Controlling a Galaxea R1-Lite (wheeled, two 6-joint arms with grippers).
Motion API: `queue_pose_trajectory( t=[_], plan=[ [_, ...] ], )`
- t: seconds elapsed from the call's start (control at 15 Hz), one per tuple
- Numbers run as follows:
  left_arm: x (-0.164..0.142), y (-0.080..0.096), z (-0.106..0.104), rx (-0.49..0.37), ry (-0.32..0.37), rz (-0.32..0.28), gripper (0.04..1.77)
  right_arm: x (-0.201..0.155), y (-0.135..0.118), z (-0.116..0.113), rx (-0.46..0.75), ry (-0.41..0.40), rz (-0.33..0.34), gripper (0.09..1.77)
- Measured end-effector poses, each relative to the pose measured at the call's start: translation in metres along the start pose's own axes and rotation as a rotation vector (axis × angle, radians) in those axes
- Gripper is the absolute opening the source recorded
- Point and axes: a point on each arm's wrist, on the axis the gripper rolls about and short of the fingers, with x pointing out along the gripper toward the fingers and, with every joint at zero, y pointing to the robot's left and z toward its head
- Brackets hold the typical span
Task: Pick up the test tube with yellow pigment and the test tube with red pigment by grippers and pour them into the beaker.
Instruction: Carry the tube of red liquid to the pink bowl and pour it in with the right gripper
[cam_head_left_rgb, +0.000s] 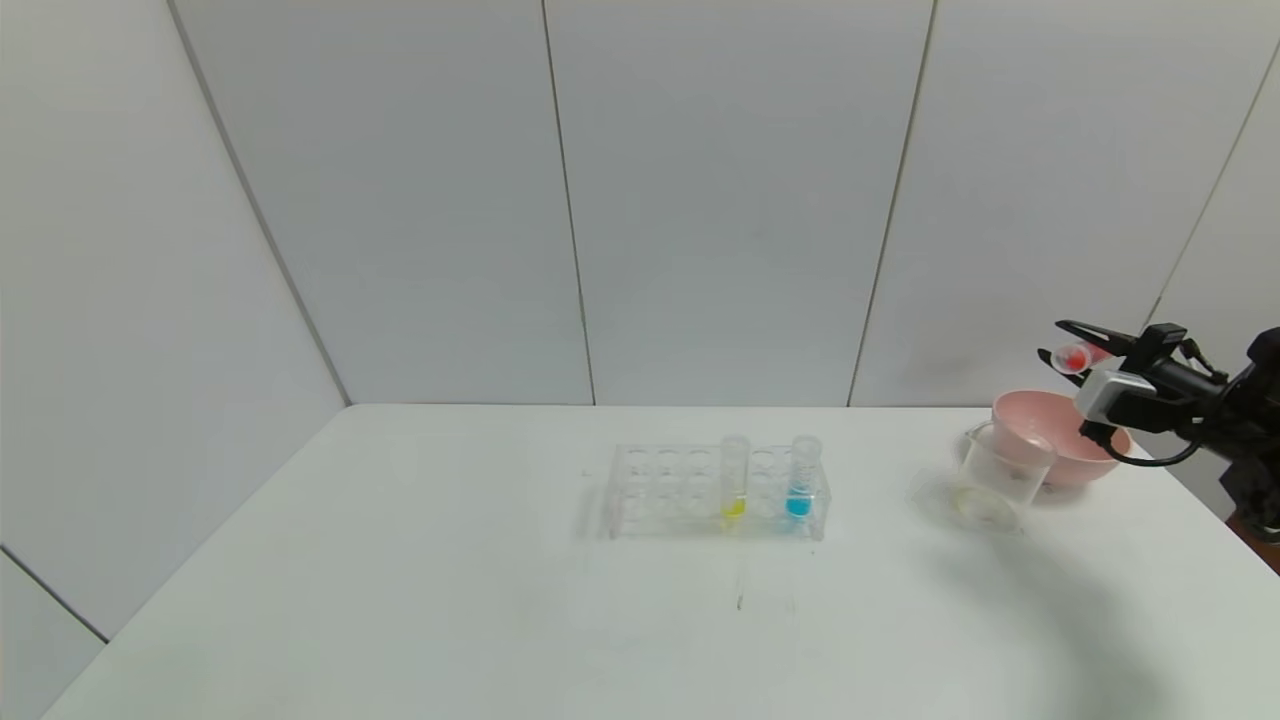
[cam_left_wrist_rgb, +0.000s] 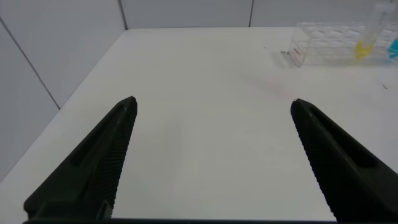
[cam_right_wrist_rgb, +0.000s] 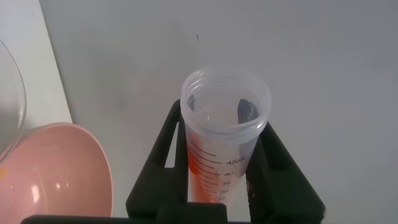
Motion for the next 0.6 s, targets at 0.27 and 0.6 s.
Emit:
queue_pose_trajectory(
  t=[0.27,0.6],
  plan=[
    [0.0,0.0,0.0,0.0,0.0,0.0,1.76,0.003,0.0036,0.0038,-0.022,0.013,0.003,0.58],
    [0.0,0.0,0.0,0.0,0.0,0.0,1.76,0.0029,0.0053,0.0049,-0.077,0.012,0.008,0.58]
  ],
)
